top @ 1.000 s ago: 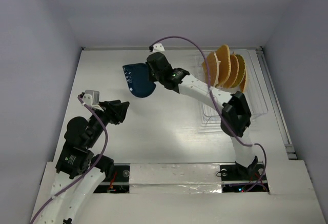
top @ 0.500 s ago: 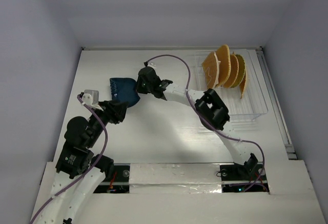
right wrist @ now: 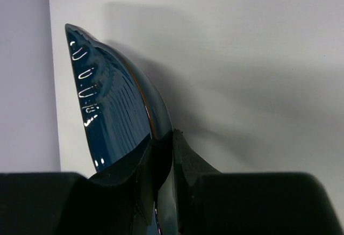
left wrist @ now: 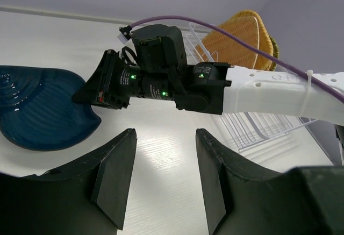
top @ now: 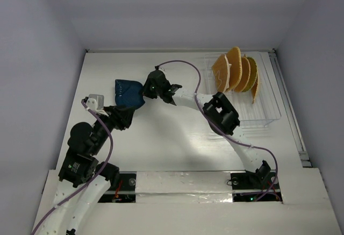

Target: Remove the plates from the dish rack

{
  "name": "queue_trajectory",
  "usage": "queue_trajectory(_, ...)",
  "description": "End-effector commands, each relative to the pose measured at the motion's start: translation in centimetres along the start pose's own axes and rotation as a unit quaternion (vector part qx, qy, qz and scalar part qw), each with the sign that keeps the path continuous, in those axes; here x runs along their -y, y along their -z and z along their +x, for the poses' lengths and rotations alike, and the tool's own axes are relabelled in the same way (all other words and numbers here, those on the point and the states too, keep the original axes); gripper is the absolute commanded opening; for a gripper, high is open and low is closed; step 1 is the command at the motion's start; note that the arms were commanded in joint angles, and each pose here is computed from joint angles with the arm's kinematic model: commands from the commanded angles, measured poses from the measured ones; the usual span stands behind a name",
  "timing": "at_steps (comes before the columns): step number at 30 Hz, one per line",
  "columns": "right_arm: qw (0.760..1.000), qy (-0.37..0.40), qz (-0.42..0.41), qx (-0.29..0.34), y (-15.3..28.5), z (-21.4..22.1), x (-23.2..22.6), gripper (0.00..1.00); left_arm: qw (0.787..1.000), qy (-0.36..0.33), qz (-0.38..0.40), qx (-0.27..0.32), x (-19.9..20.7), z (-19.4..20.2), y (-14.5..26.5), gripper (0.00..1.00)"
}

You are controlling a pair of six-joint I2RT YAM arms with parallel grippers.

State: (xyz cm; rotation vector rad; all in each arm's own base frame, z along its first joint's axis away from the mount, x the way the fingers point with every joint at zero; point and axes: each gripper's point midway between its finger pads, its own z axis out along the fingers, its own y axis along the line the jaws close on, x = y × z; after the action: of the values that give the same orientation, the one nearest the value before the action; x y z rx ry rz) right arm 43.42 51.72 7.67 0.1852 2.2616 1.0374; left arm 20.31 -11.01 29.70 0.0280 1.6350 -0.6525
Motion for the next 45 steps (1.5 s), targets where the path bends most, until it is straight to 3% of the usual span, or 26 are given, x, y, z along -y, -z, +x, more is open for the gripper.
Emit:
queue_trajectory(1, 0.992, -0.035, -0.114, 0.045, 1.5, -3.9, -7.3, 0.22, 1.000, 0.001, 0.013, 0.021, 0.6, -0.9, 0.0, 0.45)
queue_trajectory(17, 0.994, -0.024, -0.099, 0.038, 1.9, -3.7, -6.9, 0.29, 1.000, 0.000, 0.016, 0.025, 0.7, -1.1, 0.2, 0.45)
queue_trajectory(30, 0.996, -0.008, -0.085, -0.016, 2.6, -1.1, -5.3, 0.37, 1.000, 0.000, 0.012, 0.025, 0.6, -1.2, 0.2, 0.45)
queue_trajectory(33, 0.996, -0.009, -0.083, -0.025, 2.9, -0.5, -4.8, 0.49, 0.999, -0.003, 0.009, 0.030, 0.5, -1.4, 0.3, 0.45)
queue_trajectory(37, 0.995, -0.010, -0.089, -0.031, 3.3, -0.1, -4.6, 0.57, 0.999, -0.004, 0.010, 0.031, 0.5, -1.5, 0.3, 0.45)
queue_trajectory(45, 0.988, -0.006, -0.132, -0.085, 2.7, 1.9, -6.8, 0.62, 1.000, -0.004, 0.009, 0.023, 0.4, -1.2, -0.1, 0.45)
